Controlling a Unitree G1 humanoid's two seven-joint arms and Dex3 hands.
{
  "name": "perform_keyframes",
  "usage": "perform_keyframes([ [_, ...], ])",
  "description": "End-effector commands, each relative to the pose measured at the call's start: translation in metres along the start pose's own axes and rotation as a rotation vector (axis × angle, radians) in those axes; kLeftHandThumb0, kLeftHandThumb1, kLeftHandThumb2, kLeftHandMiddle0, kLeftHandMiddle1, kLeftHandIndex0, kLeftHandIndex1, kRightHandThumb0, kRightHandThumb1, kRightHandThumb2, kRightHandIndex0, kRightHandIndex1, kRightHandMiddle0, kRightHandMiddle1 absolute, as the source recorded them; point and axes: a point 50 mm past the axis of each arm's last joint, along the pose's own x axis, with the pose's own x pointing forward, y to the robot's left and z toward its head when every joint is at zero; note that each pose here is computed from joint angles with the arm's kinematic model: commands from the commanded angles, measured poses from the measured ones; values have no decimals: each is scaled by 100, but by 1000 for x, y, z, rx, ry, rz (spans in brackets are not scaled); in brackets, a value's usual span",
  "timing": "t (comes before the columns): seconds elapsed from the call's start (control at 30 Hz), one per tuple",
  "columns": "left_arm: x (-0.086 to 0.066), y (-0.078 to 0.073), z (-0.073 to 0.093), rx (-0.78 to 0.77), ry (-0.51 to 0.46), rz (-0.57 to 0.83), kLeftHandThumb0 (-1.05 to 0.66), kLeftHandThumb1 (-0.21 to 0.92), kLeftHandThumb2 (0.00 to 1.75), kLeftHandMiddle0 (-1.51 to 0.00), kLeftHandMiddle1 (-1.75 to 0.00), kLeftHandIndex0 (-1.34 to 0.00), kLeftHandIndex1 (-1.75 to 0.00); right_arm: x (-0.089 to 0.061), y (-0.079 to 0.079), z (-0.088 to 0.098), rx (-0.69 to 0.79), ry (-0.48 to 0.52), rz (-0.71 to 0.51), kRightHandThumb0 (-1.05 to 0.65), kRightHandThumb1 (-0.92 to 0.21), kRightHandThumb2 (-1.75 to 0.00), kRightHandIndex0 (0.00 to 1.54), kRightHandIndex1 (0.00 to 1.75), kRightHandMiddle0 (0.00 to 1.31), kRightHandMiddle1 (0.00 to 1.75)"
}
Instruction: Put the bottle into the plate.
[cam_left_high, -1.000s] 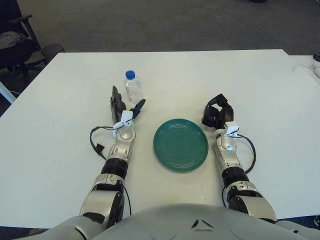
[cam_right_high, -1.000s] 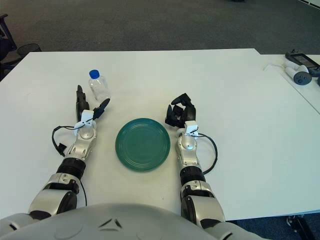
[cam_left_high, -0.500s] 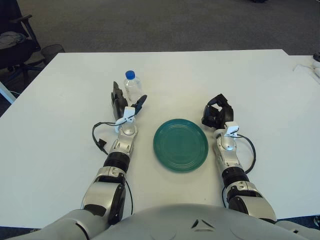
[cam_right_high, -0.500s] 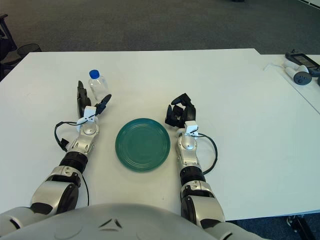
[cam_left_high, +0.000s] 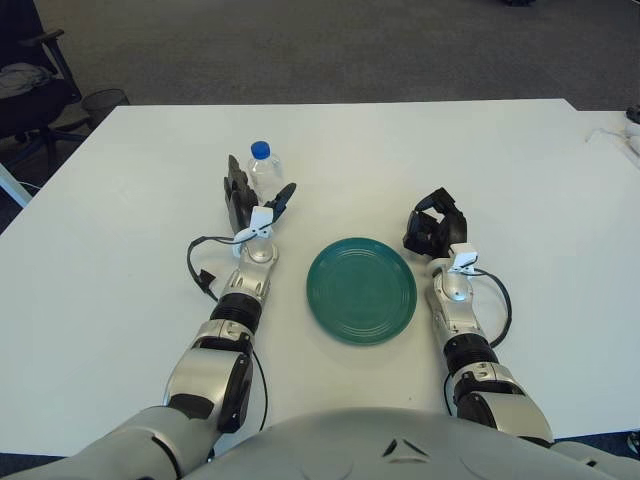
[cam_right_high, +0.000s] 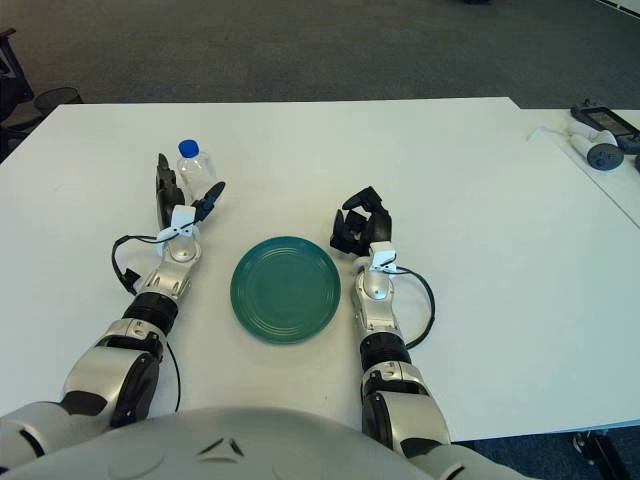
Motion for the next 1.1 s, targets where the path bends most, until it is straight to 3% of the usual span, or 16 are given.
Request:
perform_keyframes([
  [0.0,7,1,5,0,-13,10,-105,90,2,-1,-1,0,0,-42,-17,-45,-3,237,-63,-47,-30,-133,116,175,62,175],
  [1.07,22,0,-1,6,71,25,-105,92,8,-12,-4,-3,-2,-44,-16,-47,4,246,-64,-48,-29,-134,114,175,63,175],
])
